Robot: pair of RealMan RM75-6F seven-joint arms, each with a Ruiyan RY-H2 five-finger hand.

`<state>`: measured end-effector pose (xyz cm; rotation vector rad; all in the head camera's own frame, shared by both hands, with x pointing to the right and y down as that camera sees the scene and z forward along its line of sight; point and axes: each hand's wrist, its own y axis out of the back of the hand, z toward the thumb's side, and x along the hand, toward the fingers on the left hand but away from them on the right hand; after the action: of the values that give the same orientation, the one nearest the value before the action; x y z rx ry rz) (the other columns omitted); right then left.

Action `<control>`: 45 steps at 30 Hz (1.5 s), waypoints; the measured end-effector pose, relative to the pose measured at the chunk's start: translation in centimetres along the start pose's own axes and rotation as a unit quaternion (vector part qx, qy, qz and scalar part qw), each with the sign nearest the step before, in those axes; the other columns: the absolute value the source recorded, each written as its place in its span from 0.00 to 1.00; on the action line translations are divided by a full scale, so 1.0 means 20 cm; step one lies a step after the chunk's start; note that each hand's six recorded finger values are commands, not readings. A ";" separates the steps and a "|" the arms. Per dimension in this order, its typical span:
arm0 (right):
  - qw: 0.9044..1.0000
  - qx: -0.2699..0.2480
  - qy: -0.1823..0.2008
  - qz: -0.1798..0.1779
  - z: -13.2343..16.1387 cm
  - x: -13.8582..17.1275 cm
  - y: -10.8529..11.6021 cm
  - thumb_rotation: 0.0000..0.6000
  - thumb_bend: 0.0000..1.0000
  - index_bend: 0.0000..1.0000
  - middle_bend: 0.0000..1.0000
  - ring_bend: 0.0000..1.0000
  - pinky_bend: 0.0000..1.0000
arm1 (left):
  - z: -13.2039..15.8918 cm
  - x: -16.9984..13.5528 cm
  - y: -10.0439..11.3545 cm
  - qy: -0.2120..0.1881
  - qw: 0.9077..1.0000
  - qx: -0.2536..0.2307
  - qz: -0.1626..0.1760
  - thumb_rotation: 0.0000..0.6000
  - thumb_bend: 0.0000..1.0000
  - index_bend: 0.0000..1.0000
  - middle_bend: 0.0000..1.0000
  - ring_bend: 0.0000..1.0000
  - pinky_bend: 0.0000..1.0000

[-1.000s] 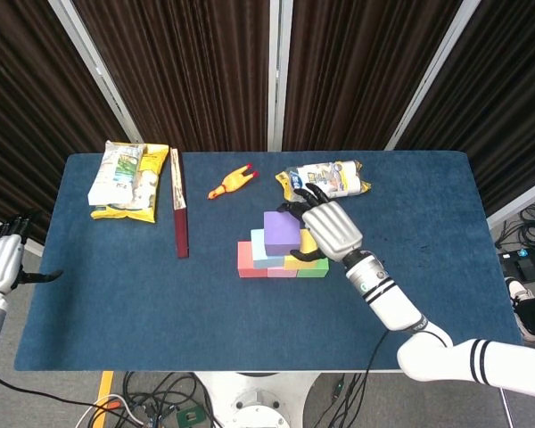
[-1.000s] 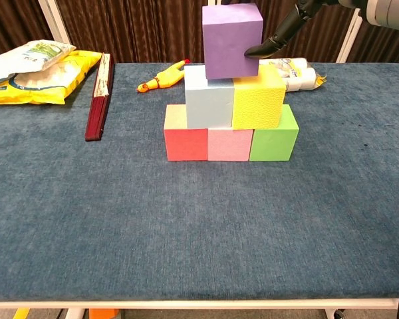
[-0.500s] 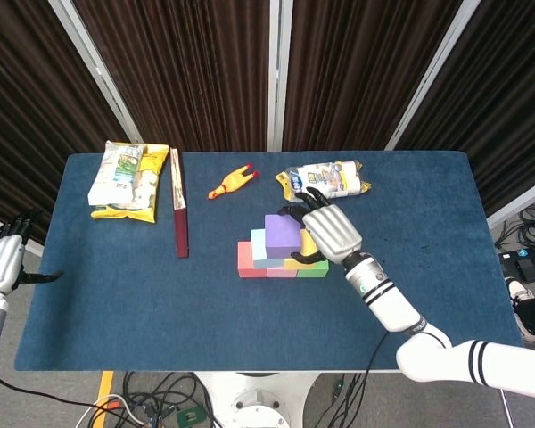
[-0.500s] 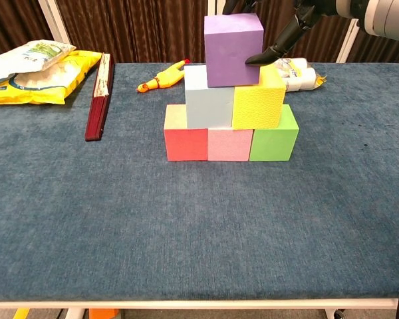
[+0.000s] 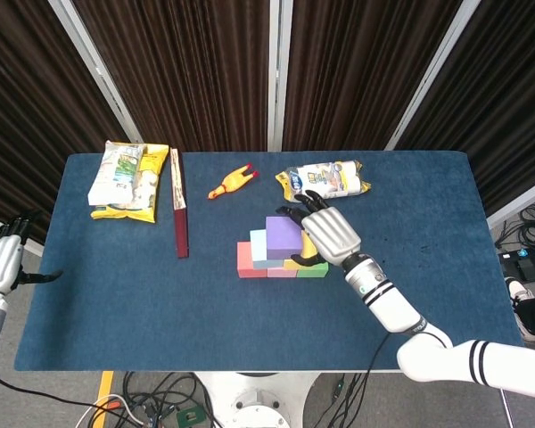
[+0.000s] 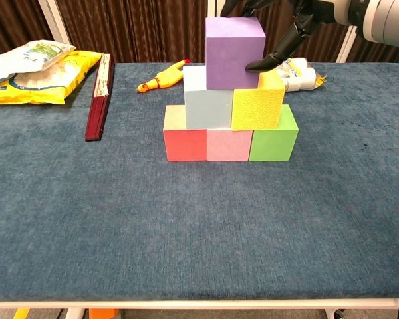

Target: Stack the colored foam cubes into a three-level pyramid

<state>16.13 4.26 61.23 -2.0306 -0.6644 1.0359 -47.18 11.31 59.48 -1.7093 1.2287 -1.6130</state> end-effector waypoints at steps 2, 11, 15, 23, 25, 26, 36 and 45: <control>1.000 0.002 0.000 0.004 0.00 0.01 0.00 1.00 0.10 0.00 0.14 0.00 0.00 | 0.00 0.00 0.00 0.000 1.000 -0.001 0.001 1.00 0.06 0.09 0.03 0.00 0.10; 1.000 0.006 0.007 -0.001 0.01 0.03 0.04 1.00 0.09 0.00 0.03 0.00 0.00 | 0.01 0.00 0.00 -0.002 1.000 0.000 0.002 1.00 0.06 0.09 0.03 0.00 0.10; 1.000 0.007 0.004 -0.016 -0.02 0.09 0.12 1.00 0.09 0.00 0.01 0.00 0.00 | 0.00 0.00 0.01 -0.001 1.000 0.002 0.004 1.00 0.06 0.09 0.03 0.00 0.10; 0.993 0.023 -0.048 -0.101 -0.28 0.37 0.30 1.00 0.10 0.00 0.11 0.00 0.00 | -0.04 -0.02 0.04 0.016 0.998 0.039 0.037 1.00 0.07 0.09 0.03 0.00 0.10; 0.990 0.024 -0.069 -0.121 -0.38 0.48 0.31 1.00 0.10 0.00 0.12 0.00 0.00 | -0.06 -0.03 0.05 0.020 0.997 0.058 0.051 1.00 0.07 0.09 0.04 0.00 0.10; 0.988 0.021 -0.081 -0.132 -0.44 0.55 0.31 1.00 0.11 0.00 0.12 0.00 0.00 | -0.06 -0.04 0.05 0.021 0.996 0.068 0.057 1.00 0.07 0.09 0.04 0.00 0.10; 0.979 -0.029 -0.144 -0.139 -0.76 1.12 0.13 1.00 0.11 0.00 0.08 0.00 0.00 | -0.08 -0.22 -0.02 0.000 0.991 0.114 0.074 1.00 0.07 0.09 0.04 0.00 0.09; 0.971 -0.047 -0.179 -0.151 -0.78 1.38 0.03 1.00 0.13 0.00 0.08 0.00 0.00 | -0.13 -0.47 -0.08 0.016 0.988 0.112 0.101 1.00 0.07 0.09 0.04 0.00 0.09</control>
<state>44.06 17.67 54.54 -1.7577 -1.1913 1.2132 -48.25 20.65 56.43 -1.3812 1.1474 -1.5945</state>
